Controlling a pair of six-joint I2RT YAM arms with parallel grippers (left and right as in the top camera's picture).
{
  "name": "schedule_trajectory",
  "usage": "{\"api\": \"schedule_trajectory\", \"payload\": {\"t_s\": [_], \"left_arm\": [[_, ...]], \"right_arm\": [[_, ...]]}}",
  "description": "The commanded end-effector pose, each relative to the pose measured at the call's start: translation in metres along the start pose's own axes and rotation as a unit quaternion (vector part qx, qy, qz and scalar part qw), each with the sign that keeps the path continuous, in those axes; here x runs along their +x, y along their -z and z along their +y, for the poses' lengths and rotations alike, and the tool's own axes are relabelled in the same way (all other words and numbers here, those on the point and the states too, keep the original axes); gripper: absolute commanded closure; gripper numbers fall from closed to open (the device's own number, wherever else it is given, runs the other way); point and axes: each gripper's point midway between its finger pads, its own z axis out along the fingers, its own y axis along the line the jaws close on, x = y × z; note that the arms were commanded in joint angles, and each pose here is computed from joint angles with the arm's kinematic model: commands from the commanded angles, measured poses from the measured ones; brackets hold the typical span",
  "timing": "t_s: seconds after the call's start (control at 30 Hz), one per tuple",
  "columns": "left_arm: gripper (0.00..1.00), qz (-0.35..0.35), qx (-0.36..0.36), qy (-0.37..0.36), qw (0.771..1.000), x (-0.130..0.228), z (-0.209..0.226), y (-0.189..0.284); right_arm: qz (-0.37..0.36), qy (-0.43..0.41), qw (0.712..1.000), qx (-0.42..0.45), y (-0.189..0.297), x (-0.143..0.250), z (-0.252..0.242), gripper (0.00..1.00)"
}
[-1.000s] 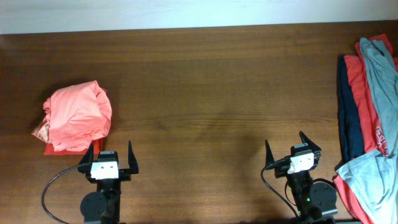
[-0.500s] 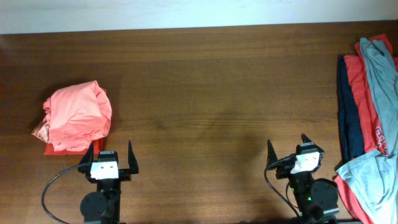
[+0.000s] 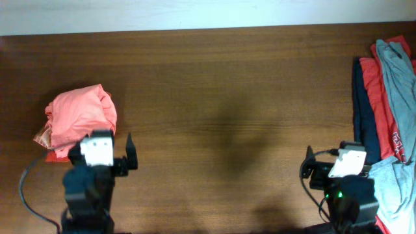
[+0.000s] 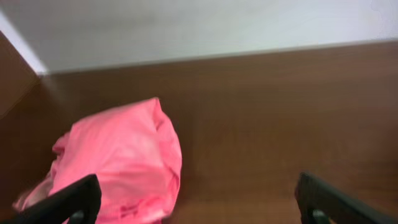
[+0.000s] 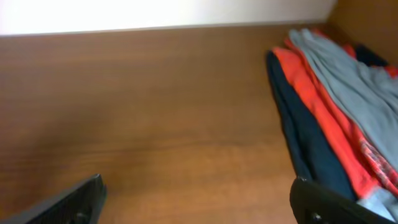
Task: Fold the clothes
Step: 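Move the right gripper to the light blue t-shirt on the right pile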
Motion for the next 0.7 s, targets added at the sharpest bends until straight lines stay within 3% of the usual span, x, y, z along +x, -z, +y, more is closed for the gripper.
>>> {"api": "schedule_trajectory", "payload": {"t_s": [0.0,0.13,0.3,0.43,0.6,0.67], "left_arm": [[0.01,0.036,0.002,0.003,0.999,-0.023,0.003,-0.009],[0.01,0.098,0.011,0.0,0.995,-0.031,0.003,-0.027],[0.01,0.151,0.072,0.006,0.986,-0.04,-0.016,-0.039],[0.01,0.154,0.081,0.008,0.985,-0.049,-0.019,-0.047],[0.01,0.136,0.079,0.008,0.987,-0.058,-0.018,-0.051],[0.01,0.132,0.078,0.007,0.988,-0.06,-0.017,-0.052]], "right_arm": [[0.01,-0.039,0.998,0.038,0.006,-0.025,-0.011,0.01],[0.067,-0.019,0.996,0.048,0.003,-0.031,-0.009,0.01],[0.139,-0.06,0.983,0.102,-0.003,-0.029,-0.027,0.01],[0.187,-0.097,0.967,0.142,-0.011,-0.029,-0.053,0.01],[0.264,-0.183,0.941,0.103,-0.024,-0.013,-0.067,0.02],[0.293,-0.218,0.923,0.124,-0.025,0.002,-0.083,0.02]]}}
